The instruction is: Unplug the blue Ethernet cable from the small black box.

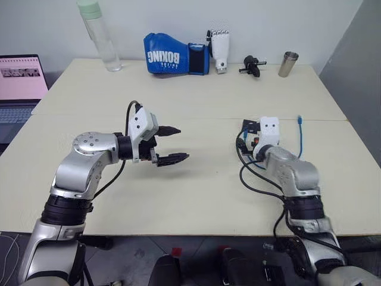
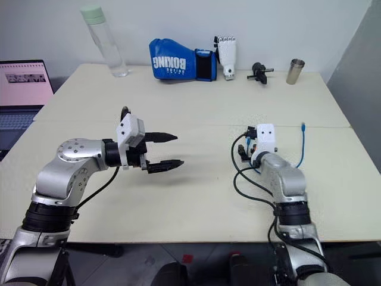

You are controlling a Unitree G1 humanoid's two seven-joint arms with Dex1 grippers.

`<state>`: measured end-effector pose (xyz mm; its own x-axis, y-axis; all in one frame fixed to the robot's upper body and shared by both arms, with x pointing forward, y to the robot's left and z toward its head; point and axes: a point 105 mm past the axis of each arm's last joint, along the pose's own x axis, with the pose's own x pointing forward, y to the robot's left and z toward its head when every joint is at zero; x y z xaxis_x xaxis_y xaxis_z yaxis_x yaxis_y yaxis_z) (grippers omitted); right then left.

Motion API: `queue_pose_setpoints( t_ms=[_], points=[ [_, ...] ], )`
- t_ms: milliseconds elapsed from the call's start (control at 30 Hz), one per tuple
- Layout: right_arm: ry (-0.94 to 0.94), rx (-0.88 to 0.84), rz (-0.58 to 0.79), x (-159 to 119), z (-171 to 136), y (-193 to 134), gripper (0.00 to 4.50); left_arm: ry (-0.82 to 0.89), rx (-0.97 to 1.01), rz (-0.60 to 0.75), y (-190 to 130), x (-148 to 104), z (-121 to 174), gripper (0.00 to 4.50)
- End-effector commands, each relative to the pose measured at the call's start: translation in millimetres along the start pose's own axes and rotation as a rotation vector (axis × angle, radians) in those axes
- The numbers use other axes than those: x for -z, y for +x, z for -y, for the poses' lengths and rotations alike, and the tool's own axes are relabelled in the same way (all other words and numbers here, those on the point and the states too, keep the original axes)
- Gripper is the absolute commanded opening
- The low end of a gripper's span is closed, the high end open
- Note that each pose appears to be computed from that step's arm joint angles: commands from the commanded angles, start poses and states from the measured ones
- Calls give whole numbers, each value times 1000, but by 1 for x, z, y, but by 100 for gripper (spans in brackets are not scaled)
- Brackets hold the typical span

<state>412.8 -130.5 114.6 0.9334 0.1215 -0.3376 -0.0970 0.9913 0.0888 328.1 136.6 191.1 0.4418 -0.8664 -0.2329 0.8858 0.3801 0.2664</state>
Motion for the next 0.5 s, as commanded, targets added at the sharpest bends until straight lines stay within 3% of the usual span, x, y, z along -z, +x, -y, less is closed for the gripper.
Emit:
queue_pose_setpoints(
  t_ms=[33,167,267,500],
  points=[
    [33,64,48,-12,5,13,450,52,-20,24,-3,-14,5,448],
    [17,94,37,-5,1,25,450,47,-50,14,-8,-13,5,448],
    [-2,96,47,-3,-2,29,405,45,-64,10,-11,-13,7,450],
    [-51,84,58,2,-9,33,241,42,-84,-1,-15,-14,8,450]
  ],
)
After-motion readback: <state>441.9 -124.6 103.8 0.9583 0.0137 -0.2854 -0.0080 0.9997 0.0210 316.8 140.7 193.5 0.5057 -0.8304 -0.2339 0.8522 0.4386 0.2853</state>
